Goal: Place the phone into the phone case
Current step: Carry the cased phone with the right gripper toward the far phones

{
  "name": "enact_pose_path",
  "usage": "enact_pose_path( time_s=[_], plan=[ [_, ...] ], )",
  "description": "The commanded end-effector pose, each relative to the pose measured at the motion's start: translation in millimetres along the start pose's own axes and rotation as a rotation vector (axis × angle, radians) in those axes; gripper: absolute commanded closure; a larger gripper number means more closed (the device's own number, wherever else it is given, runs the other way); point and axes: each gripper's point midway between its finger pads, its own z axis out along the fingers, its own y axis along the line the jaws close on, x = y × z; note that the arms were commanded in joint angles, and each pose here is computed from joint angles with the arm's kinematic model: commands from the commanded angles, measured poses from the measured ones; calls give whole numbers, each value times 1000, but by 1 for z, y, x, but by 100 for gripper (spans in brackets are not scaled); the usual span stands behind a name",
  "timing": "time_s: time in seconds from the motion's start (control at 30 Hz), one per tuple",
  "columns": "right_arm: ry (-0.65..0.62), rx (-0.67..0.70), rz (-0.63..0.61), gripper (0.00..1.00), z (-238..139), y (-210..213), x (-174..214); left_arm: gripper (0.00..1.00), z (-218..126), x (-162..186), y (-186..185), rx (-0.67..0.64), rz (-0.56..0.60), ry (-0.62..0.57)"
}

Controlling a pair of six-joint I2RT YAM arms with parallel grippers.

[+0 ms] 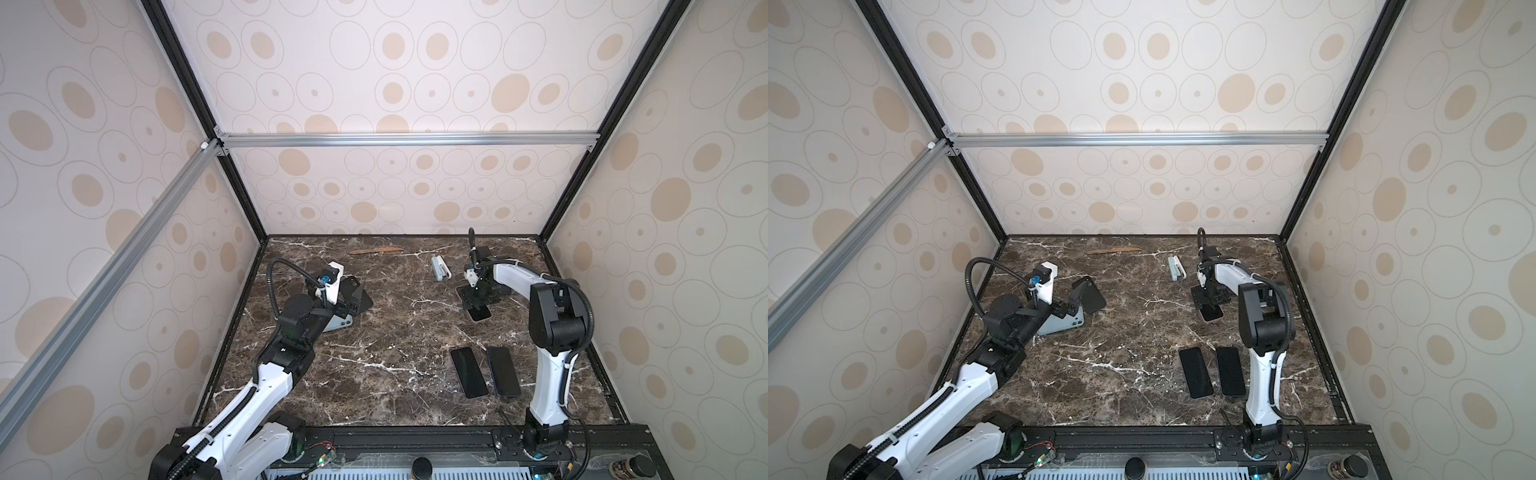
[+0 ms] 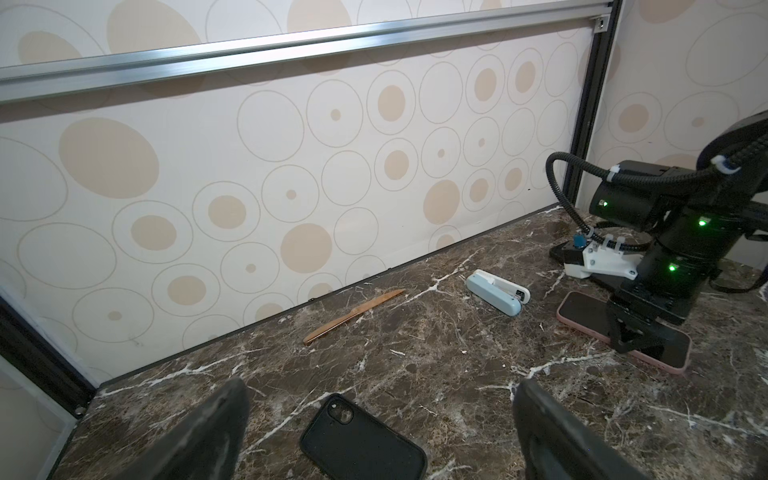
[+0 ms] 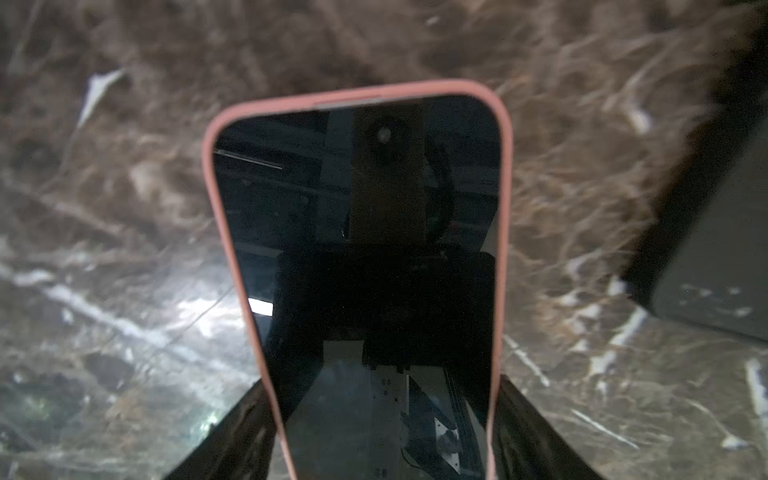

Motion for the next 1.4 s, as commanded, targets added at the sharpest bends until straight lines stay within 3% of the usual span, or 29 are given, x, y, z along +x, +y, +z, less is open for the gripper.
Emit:
enact_pose_path(
  time_s=[0.0,0.53,1.03,1.17,1.37],
  plan=[
    [23,-21,108,30,3,3,-5,1,-3,-25,5,-5,6,-59],
    [-19,75,226,29,8,-16,-48,1,2,-20,3,12,4,-38],
    [-6,41,270,28,24,-14,-77,1,1,-23,6,5,-3,-45],
    [-11,45,275,25,24,-15,-84,1,-1,-27,6,7,-4,-51],
    [-39,42,279,13,8,-15,-93,1,-5,-29,8,-6,1,-61]
  ],
)
